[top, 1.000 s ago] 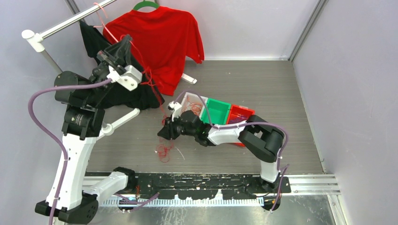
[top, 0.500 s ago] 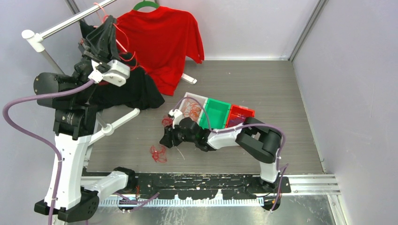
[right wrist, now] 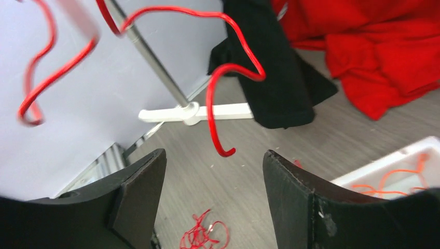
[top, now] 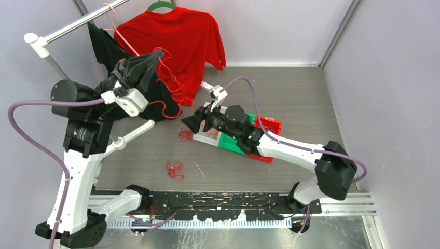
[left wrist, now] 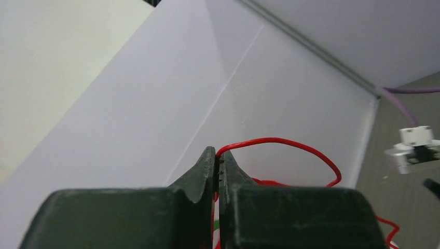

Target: Untangle the cables

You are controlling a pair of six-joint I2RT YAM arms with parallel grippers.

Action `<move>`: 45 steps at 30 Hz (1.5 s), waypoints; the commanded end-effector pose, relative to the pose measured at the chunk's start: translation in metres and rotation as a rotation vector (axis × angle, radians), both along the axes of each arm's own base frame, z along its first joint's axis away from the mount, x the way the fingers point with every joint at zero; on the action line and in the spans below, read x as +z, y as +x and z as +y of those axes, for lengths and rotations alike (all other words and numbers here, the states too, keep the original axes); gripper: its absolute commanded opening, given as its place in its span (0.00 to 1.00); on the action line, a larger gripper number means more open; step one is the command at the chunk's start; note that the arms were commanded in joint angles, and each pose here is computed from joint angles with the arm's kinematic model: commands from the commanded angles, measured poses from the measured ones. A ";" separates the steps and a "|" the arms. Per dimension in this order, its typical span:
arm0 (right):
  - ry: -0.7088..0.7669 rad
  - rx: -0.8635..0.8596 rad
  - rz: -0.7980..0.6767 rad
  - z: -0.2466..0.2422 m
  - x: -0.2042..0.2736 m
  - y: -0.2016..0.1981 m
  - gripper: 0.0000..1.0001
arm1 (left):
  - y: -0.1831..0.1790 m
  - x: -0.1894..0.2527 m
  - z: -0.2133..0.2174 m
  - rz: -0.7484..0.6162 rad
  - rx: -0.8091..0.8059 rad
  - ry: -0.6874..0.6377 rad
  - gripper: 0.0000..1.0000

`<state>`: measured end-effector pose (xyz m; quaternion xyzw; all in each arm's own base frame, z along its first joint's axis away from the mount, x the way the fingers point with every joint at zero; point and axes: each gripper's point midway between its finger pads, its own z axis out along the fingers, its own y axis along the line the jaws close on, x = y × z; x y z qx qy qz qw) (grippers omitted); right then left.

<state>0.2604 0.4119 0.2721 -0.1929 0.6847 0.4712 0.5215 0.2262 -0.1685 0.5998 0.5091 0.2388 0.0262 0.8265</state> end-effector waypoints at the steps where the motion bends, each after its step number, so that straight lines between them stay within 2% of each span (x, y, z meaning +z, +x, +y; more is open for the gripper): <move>1: -0.027 -0.152 -0.073 -0.030 0.026 0.018 0.73 | -0.015 -0.025 -0.033 0.172 -0.187 0.005 0.00; 6: -0.086 -0.340 -0.068 -0.080 0.011 0.033 0.72 | -0.009 -0.060 -0.078 0.321 -0.289 0.046 0.00; 13: -0.147 -0.642 -0.027 -0.176 -0.008 0.039 0.69 | 0.001 -0.096 -0.143 0.410 -0.390 0.120 0.00; 19: -0.174 -0.728 0.013 -0.225 -0.029 0.032 0.65 | 0.017 -0.132 -0.181 0.469 -0.416 0.188 0.00; 27: -0.230 -0.785 0.044 -0.248 -0.053 0.031 0.62 | 0.038 -0.175 -0.207 0.528 -0.413 0.254 0.00; 37: -0.264 -0.789 0.061 -0.251 -0.063 0.037 0.60 | 0.050 -0.193 -0.223 0.516 -0.415 0.294 0.00; 45: -0.288 -0.766 0.090 -0.247 -0.071 0.042 0.59 | 0.068 -0.223 -0.216 0.508 -0.299 0.364 0.00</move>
